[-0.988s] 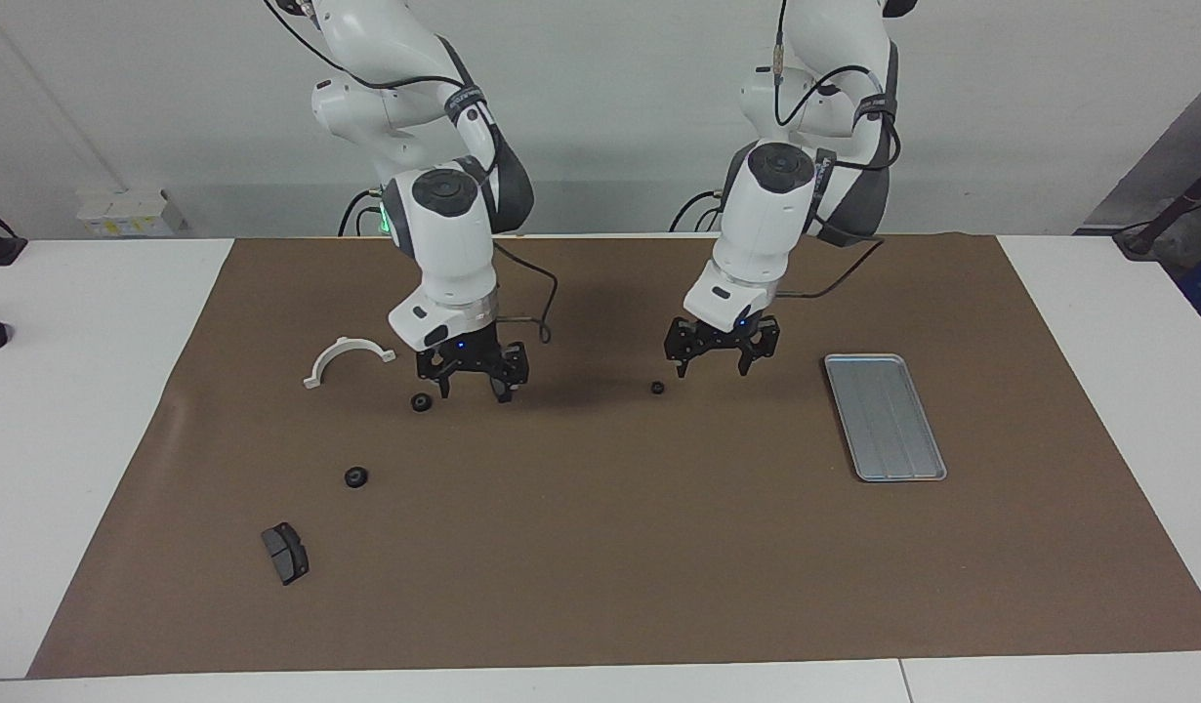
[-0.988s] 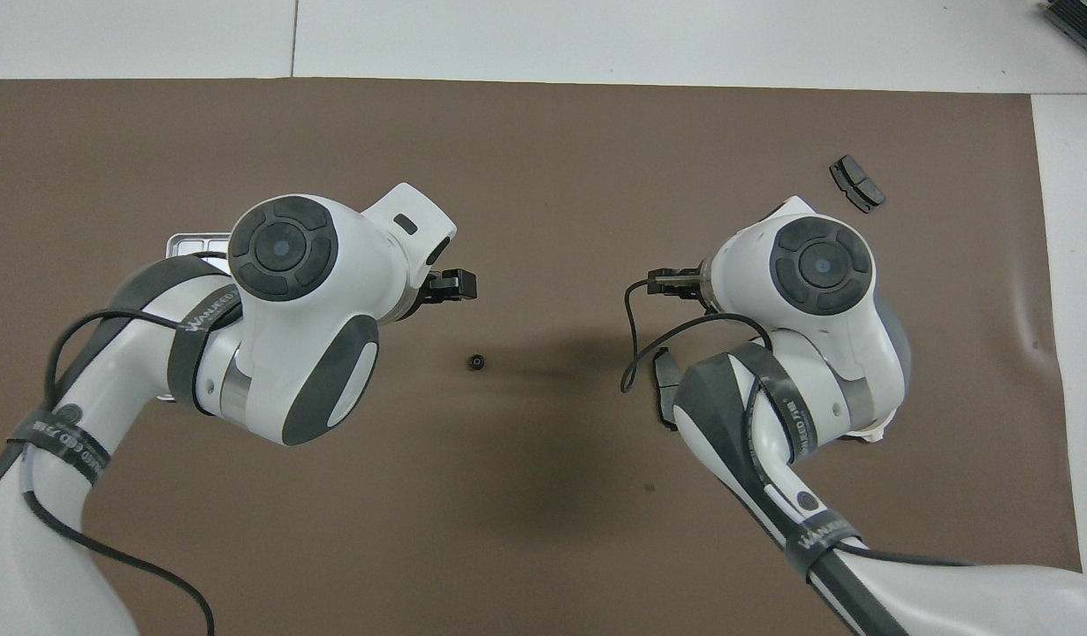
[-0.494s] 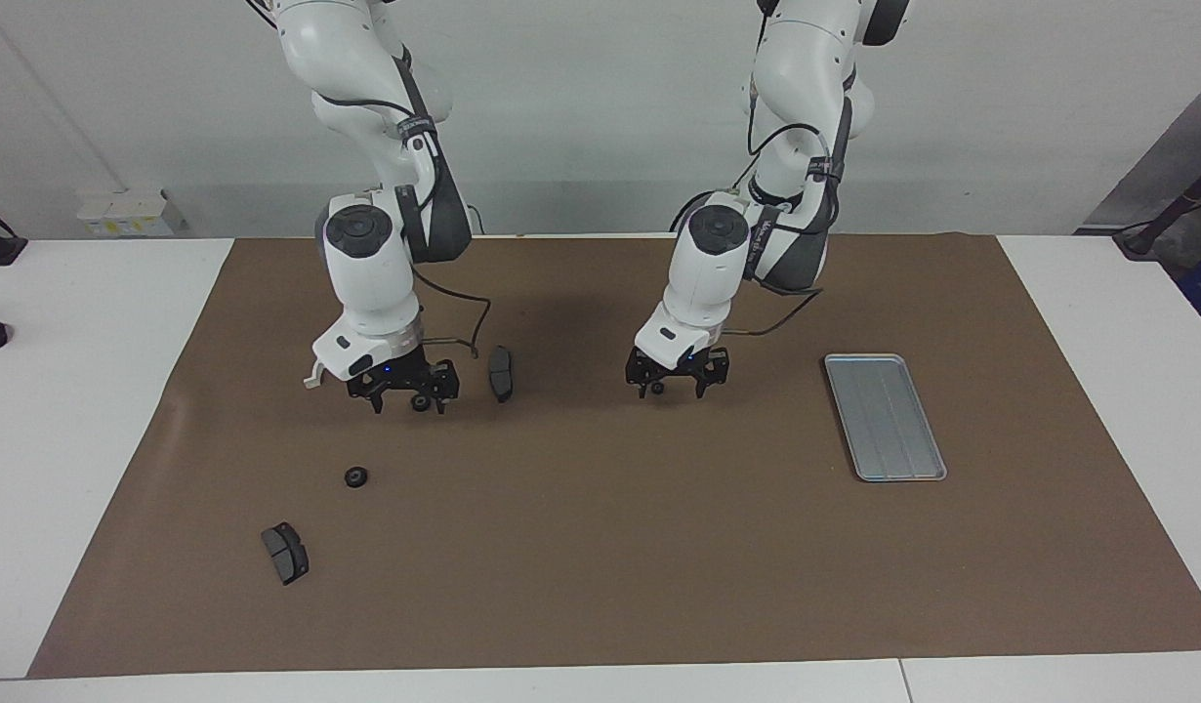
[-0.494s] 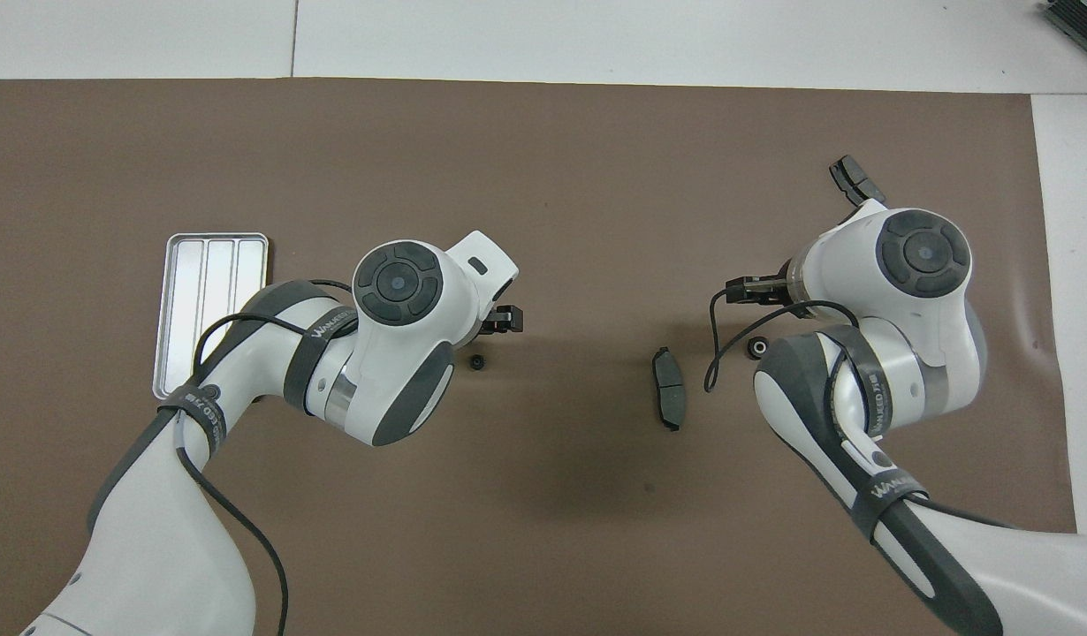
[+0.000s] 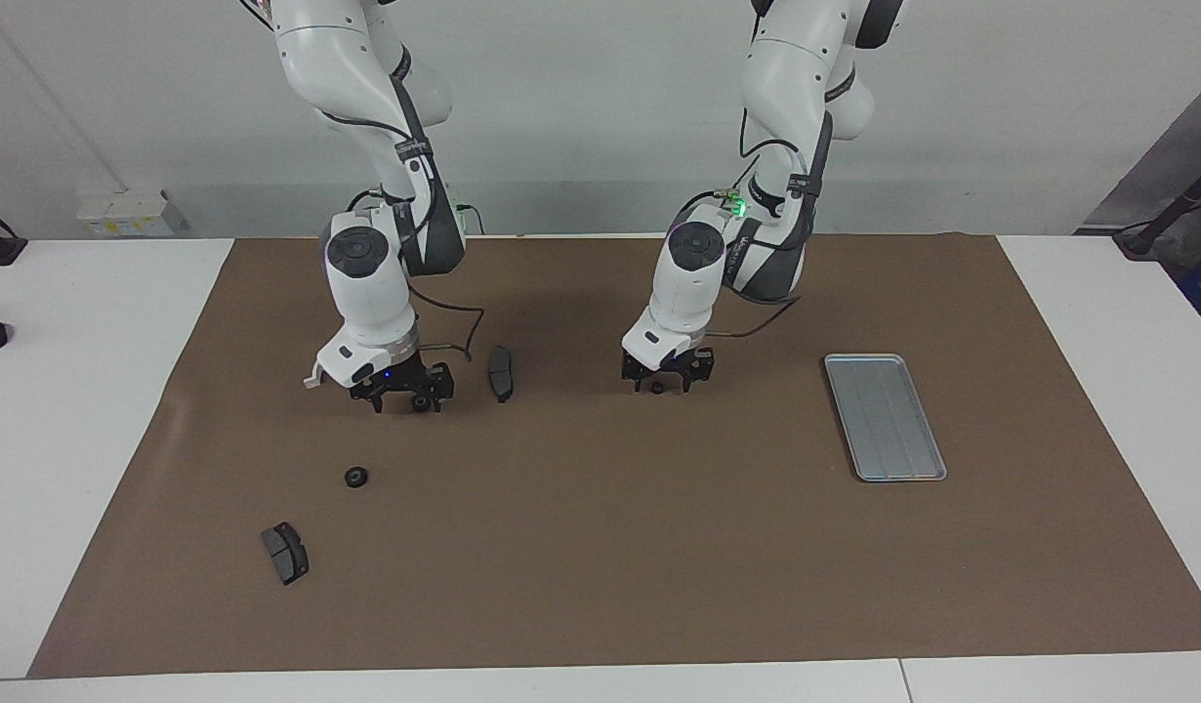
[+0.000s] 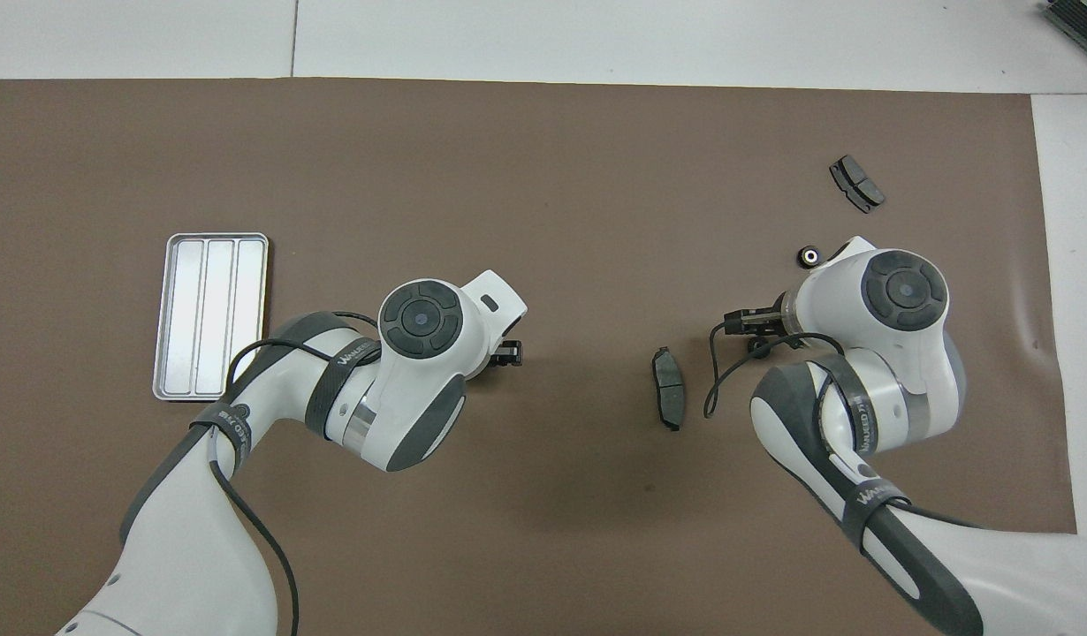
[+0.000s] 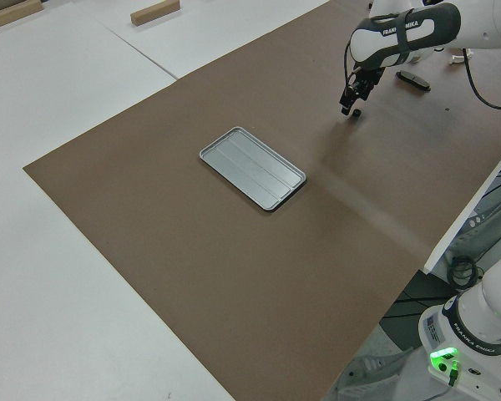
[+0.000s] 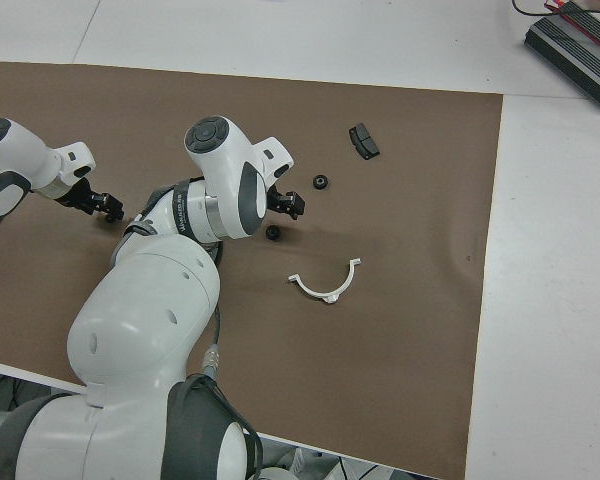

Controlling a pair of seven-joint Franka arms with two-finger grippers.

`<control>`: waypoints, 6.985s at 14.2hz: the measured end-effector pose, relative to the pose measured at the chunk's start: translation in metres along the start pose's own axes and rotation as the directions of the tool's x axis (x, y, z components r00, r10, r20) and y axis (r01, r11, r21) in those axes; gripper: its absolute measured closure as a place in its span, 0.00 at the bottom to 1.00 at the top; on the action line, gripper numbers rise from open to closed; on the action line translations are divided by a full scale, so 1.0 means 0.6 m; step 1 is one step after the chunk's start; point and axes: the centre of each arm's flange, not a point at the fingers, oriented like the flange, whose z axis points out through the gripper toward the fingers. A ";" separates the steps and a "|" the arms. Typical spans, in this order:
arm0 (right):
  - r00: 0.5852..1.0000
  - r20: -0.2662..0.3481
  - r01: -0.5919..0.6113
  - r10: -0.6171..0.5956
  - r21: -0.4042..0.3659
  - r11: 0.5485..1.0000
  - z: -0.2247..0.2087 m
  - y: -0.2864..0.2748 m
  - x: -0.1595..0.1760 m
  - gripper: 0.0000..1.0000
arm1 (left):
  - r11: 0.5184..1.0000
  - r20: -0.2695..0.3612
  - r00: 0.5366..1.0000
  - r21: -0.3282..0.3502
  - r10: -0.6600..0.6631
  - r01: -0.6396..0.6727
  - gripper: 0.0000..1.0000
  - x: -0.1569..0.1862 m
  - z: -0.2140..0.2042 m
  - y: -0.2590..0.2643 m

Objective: Pick bearing gear from pile to tray

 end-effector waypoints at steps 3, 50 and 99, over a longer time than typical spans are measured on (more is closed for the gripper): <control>1.000 0.020 -0.022 0.022 0.020 1.000 0.010 -0.001 -0.009 0.13 | 1.000 -0.003 1.000 -0.002 0.008 -0.008 0.35 -0.004 -0.004 0.007; 0.987 -0.050 -0.138 0.150 0.191 0.972 -0.116 -0.556 0.017 0.65 | 0.994 -0.017 0.994 0.015 -0.106 0.106 0.76 0.150 -0.090 -0.525; 0.995 -0.052 -0.078 0.081 0.069 0.995 0.049 0.135 0.160 0.10 | 1.000 -0.017 0.999 -0.008 0.028 -0.028 0.65 0.025 0.005 -0.031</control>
